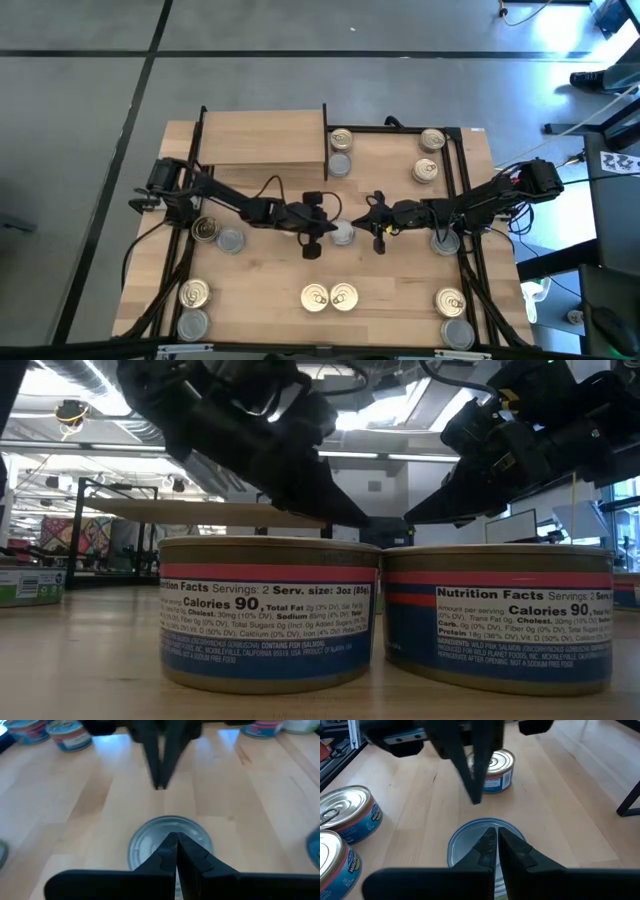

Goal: Stack canned seafood by type on shelf
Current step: Put the green tuna can on the shelf

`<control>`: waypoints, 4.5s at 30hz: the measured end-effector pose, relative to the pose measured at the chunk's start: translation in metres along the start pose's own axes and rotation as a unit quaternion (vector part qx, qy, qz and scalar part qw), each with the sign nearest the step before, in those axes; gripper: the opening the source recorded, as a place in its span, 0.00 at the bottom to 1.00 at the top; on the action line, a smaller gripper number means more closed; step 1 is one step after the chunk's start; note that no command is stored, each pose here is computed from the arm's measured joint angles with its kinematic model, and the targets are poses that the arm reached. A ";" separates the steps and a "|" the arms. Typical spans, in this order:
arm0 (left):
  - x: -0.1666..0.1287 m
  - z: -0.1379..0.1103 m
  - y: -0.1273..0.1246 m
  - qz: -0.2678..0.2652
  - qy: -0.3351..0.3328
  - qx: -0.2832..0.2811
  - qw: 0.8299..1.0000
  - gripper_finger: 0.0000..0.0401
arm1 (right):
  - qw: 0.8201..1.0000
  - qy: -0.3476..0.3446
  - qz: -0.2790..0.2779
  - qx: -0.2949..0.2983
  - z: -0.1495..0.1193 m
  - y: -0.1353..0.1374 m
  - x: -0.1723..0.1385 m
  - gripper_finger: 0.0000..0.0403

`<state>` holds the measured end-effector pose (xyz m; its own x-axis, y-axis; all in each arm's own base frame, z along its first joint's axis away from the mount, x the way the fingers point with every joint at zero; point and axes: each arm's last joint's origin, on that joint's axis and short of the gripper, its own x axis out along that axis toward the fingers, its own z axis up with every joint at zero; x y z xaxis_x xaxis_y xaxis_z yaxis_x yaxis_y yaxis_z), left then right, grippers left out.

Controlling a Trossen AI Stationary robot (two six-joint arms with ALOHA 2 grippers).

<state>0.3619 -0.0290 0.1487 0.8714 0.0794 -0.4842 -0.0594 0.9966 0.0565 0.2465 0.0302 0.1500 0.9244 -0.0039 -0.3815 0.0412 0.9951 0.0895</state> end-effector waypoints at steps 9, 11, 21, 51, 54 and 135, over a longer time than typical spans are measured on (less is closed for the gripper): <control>0.014 -0.018 0.006 0.011 0.032 -0.019 0.999 0.00 | 1.000 -0.002 -0.009 0.000 0.000 0.000 0.000 0.05; 0.016 -0.022 0.004 0.009 0.039 -0.017 0.999 0.00 | 1.000 -0.002 -0.009 0.000 0.000 0.000 0.000 0.05; 0.016 -0.026 0.003 0.008 0.054 -0.008 0.998 0.00 | 1.000 -0.003 -0.009 0.000 0.000 0.000 0.000 0.05; 0.006 -0.052 0.004 0.003 0.056 0.001 0.998 0.00 | 0.990 0.002 0.067 -0.121 -0.002 0.011 -0.001 0.44; 0.005 -0.055 0.004 0.003 0.053 0.000 0.999 0.00 | 0.982 -0.001 0.051 -0.182 -0.003 0.021 -0.002 0.54; -0.002 -0.047 0.004 0.001 0.032 0.002 0.999 0.00 | 0.826 0.119 -0.034 -0.549 -0.024 0.032 0.055 0.36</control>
<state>0.3364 -0.0238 0.1087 0.8382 0.0835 -0.5390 -0.0602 0.9963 0.0607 0.2896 0.0645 0.1100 0.8285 -0.1746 -0.5321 -0.3990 0.4826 -0.7797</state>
